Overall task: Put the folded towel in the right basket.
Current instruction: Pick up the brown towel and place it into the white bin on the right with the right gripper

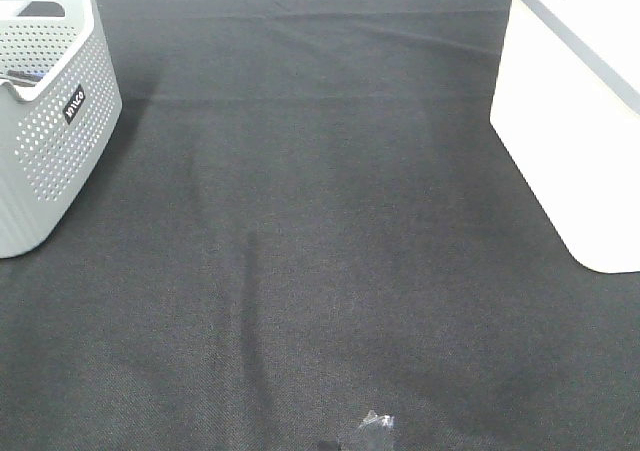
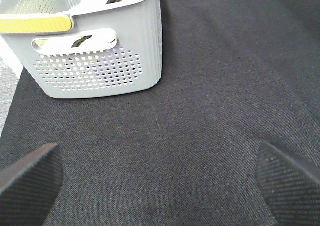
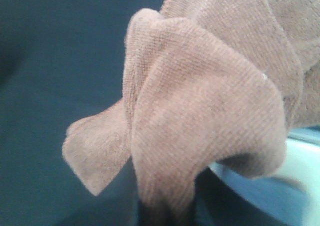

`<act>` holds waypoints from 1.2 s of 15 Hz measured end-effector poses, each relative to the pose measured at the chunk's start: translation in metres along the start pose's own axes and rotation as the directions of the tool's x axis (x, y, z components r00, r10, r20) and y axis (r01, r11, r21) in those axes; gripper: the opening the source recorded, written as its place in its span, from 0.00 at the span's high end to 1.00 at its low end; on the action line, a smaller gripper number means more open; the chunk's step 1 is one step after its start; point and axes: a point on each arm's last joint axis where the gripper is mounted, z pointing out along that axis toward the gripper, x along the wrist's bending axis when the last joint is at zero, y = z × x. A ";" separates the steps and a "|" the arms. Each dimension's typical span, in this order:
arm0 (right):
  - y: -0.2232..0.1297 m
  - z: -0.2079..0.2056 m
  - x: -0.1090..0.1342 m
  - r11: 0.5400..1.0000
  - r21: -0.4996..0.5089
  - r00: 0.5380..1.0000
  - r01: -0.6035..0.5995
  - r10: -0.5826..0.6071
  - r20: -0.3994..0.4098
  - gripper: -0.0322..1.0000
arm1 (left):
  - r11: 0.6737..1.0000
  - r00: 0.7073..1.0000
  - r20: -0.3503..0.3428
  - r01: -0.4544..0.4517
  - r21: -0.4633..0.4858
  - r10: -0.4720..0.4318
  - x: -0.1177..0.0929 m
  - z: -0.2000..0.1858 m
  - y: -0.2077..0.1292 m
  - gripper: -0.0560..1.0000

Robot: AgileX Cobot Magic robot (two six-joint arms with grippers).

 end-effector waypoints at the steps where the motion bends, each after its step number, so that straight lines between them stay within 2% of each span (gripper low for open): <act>1: -0.009 0.000 -0.026 0.999 0.030 0.998 -0.041 0.040 0.050 0.79 | 1.000 1.000 0.000 0.000 0.000 0.000 0.000 0.000 0.000 0.03; 3: -0.034 0.008 -0.076 0.985 0.108 0.984 -0.135 0.120 0.135 0.79 | 1.000 1.000 0.000 0.000 0.000 0.000 0.000 0.000 0.000 0.03; 5: -0.068 0.028 -0.120 0.951 0.204 0.960 -0.233 0.191 0.204 0.79 | 1.000 1.000 0.000 0.000 0.000 0.000 0.000 0.000 0.000 0.03; 7: -0.099 0.056 -0.148 0.906 0.289 0.941 -0.310 0.248 0.231 0.79 | 1.000 1.000 0.000 0.000 0.000 0.000 0.000 0.000 0.000 0.03; 9: -0.112 0.076 -0.152 0.874 0.316 0.924 -0.369 0.309 0.225 0.79 | 1.000 1.000 0.000 0.000 0.000 0.000 0.000 0.000 0.000 0.03; 12: -0.114 0.081 -0.152 0.866 0.322 0.920 -0.382 0.325 0.217 0.78 | 1.000 1.000 0.000 0.000 0.000 0.000 0.000 0.000 0.000 0.03; 13: -0.114 0.081 -0.152 0.861 0.318 0.914 -0.397 0.340 0.219 0.70 | 1.000 1.000 0.000 0.000 0.000 0.000 0.000 0.000 0.000 0.03; 14: -0.114 0.081 -0.152 0.853 0.312 0.905 -0.418 0.361 0.226 0.54 | 1.000 1.000 0.000 0.000 0.000 0.000 0.000 0.000 0.000 0.03; 15: -0.114 0.081 -0.151 0.846 0.308 0.897 -0.435 0.377 0.230 0.30 | 1.000 1.000 0.000 0.000 0.000 0.000 0.000 0.000 0.000 0.03; 16: -0.114 0.081 -0.152 0.845 0.306 0.895 -0.438 0.380 0.232 0.15 | 1.000 1.000 0.000 0.000 0.000 0.000 0.000 0.000 0.000 0.03; 18: -0.114 0.081 -0.152 0.844 0.306 0.894 -0.440 0.379 0.239 0.05 | 1.000 1.000 0.000 0.000 0.000 0.000 0.000 0.000 0.000 0.03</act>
